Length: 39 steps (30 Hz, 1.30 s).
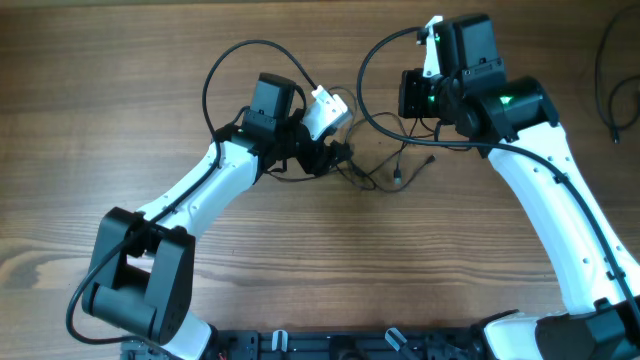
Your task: Untangle cables
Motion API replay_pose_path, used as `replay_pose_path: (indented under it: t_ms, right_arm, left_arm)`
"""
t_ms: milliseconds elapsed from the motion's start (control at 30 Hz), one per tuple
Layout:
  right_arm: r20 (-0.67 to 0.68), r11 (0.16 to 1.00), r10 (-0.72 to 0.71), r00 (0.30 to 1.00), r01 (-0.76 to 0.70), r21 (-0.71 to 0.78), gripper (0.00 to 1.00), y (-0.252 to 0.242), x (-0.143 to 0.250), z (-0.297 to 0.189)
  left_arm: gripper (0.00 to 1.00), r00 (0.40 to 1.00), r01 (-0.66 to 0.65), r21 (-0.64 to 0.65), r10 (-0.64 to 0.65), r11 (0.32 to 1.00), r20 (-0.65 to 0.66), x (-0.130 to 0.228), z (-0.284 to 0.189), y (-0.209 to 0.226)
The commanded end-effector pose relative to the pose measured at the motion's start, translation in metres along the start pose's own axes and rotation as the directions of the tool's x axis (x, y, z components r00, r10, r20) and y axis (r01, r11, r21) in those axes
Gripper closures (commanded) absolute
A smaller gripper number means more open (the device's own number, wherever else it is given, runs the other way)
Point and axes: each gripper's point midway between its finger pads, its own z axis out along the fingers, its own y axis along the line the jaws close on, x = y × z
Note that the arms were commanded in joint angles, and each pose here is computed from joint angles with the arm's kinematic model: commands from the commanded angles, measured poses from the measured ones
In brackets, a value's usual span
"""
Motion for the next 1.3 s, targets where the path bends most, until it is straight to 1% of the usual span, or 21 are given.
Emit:
replay_pose_path:
  t_ms: [0,100,167,267,433,467,500,533,600,633,667,700,767,867,933,1033,1067,1133,1267]
  right_arm:
    - [0.025,0.999,0.023,0.999,-0.022,-0.024,0.95,0.005,-0.008,0.0]
    - [0.038,0.999,0.041,0.998,-0.042,0.03,0.96,-0.005,-0.01,0.0]
    - [0.037,0.997,0.041,0.998,-0.043,0.058,0.96,-0.01,-0.009,0.0]
    - [0.036,0.989,0.055,0.998,-0.06,0.137,0.96,-0.024,-0.006,-0.001]
    - [0.001,0.985,0.05,0.999,-0.05,0.163,0.95,-0.03,0.006,0.009]
    - [-0.013,0.985,0.051,0.999,-0.048,0.168,0.84,-0.031,0.01,0.013]
    - [-0.021,0.984,0.05,0.999,-0.046,0.171,0.76,-0.032,0.013,0.016]
    - [-0.041,0.983,0.049,0.998,-0.041,0.176,0.62,-0.034,0.019,0.021]
    - [-0.081,0.983,0.03,0.996,-0.015,0.182,0.53,-0.036,0.028,0.031]
    - [-0.11,0.986,0.003,0.994,0.015,0.164,0.48,-0.034,0.033,0.036]
    - [-0.139,0.992,-0.044,0.989,0.059,0.108,0.44,-0.025,0.037,0.04]
    - [-0.167,0.994,-0.094,0.982,0.101,0.037,0.42,-0.015,0.042,0.043]
    - [-0.206,0.985,-0.164,0.965,0.147,-0.092,0.38,0.004,0.053,0.045]
    - [-0.274,0.968,-0.211,0.938,0.16,-0.195,0.27,0.016,0.073,0.044]
    - [-0.343,0.967,-0.213,0.915,0.148,-0.206,0.26,0.015,0.089,0.045]
    - [-0.409,0.95,-0.285,0.867,0.2,-0.238,0.24,0.013,0.111,0.047]
    - [-0.422,0.945,-0.305,0.854,0.214,-0.249,0.24,0.013,0.118,0.048]
    - [-0.439,0.934,-0.335,0.833,0.233,-0.271,0.2,0.014,0.13,0.051]
    - [-0.476,0.918,-0.368,0.799,0.231,-0.323,0.18,0.017,0.154,0.053]
  left_arm:
    - [0.39,0.998,0.041,0.02,-0.04,0.999,-0.045,0.019,0.014,0.003]
    - [0.41,0.992,0.1,0.028,-0.097,0.995,-0.081,0.034,0.024,0.006]
    - [0.44,0.99,0.118,0.028,-0.115,0.993,-0.083,0.034,0.025,0.006]
    - [0.45,0.99,0.118,0.027,-0.115,0.993,-0.082,0.034,0.024,0.006]
    - [0.46,0.987,0.145,0.02,-0.143,0.989,-0.077,0.032,0.02,0.007]
    - [0.46,0.987,0.144,0.019,-0.142,0.989,-0.076,0.03,0.017,0.006]
    - [0.46,0.988,0.141,0.016,-0.14,0.99,-0.07,0.027,0.013,0.005]
    - [0.47,0.989,0.139,0.009,-0.138,0.99,-0.056,0.021,0.007,0.005]
    - [0.45,0.988,0.156,-0.064,-0.157,0.986,-0.003,0.003,-0.014,0.015]
    - [0.43,0.985,0.171,-0.117,-0.17,0.978,0.021,-0.005,-0.025,0.023]
    - [0.42,0.982,0.19,-0.179,-0.184,0.965,0.049,-0.013,-0.039,0.032]
    - [0.4,0.978,0.207,-0.24,-0.193,0.948,0.08,-0.02,-0.054,0.04]
    - [0.37,0.973,0.224,-0.298,-0.194,0.928,0.127,-0.029,-0.077,0.049]
    - [0.36,0.966,0.243,-0.329,-0.196,0.913,0.168,-0.035,-0.1,0.055]
    - [0.36,0.958,0.272,-0.34,-0.219,0.9,0.186,-0.034,-0.11,0.06]
    - [0.36,0.954,0.289,-0.346,-0.241,0.893,0.176,-0.028,-0.113,0.062]
    - [0.36,0.954,0.292,-0.344,-0.246,0.892,0.171,-0.026,-0.113,0.061]
    - [0.36,0.954,0.294,-0.344,-0.25,0.892,0.167,-0.025,-0.113,0.061]
    - [0.36,0.954,0.294,-0.343,-0.25,0.892,0.168,-0.025,-0.113,0.061]
